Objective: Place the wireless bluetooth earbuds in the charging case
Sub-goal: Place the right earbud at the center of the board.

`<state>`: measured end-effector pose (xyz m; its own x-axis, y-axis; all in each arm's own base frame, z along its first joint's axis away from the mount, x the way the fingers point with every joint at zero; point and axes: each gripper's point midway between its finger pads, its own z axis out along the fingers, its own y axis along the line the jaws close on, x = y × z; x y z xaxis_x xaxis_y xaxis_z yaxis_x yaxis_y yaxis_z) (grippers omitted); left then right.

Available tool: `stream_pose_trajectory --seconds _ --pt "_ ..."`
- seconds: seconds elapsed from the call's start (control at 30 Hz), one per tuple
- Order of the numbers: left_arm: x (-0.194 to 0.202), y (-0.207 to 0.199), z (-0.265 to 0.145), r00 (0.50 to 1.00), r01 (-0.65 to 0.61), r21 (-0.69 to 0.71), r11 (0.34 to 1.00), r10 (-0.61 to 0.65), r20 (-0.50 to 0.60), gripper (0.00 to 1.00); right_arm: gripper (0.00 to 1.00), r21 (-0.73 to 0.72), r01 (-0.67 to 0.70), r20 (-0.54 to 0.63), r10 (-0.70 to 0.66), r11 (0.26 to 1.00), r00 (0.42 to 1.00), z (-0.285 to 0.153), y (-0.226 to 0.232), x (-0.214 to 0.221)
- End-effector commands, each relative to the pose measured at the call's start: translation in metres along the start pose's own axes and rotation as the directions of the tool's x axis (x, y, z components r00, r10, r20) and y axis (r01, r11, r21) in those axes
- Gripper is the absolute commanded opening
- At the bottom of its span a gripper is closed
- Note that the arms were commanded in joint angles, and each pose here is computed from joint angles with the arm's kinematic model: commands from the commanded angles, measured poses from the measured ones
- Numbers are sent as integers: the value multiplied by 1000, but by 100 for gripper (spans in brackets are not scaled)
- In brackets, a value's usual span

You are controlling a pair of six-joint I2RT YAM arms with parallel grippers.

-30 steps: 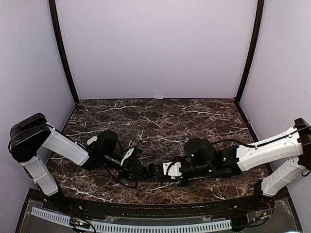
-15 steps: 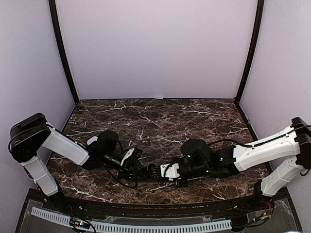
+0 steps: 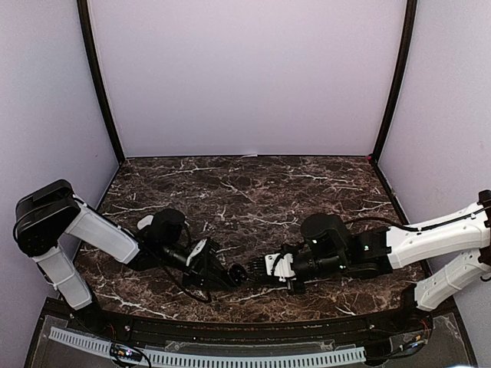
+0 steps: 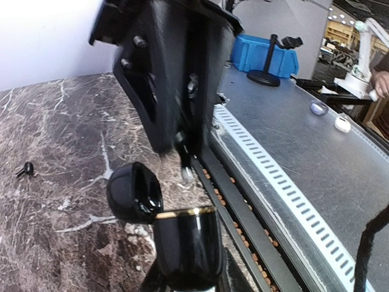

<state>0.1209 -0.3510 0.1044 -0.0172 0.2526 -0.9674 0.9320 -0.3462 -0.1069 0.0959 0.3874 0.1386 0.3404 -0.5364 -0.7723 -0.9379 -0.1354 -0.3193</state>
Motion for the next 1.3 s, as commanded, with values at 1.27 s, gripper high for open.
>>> stream_pose_trajectory --seconds 1.27 --pt "-34 10 4 994 -110 19 994 110 -1 0 2 13 -12 60 11 1000 998 -26 6 -30"
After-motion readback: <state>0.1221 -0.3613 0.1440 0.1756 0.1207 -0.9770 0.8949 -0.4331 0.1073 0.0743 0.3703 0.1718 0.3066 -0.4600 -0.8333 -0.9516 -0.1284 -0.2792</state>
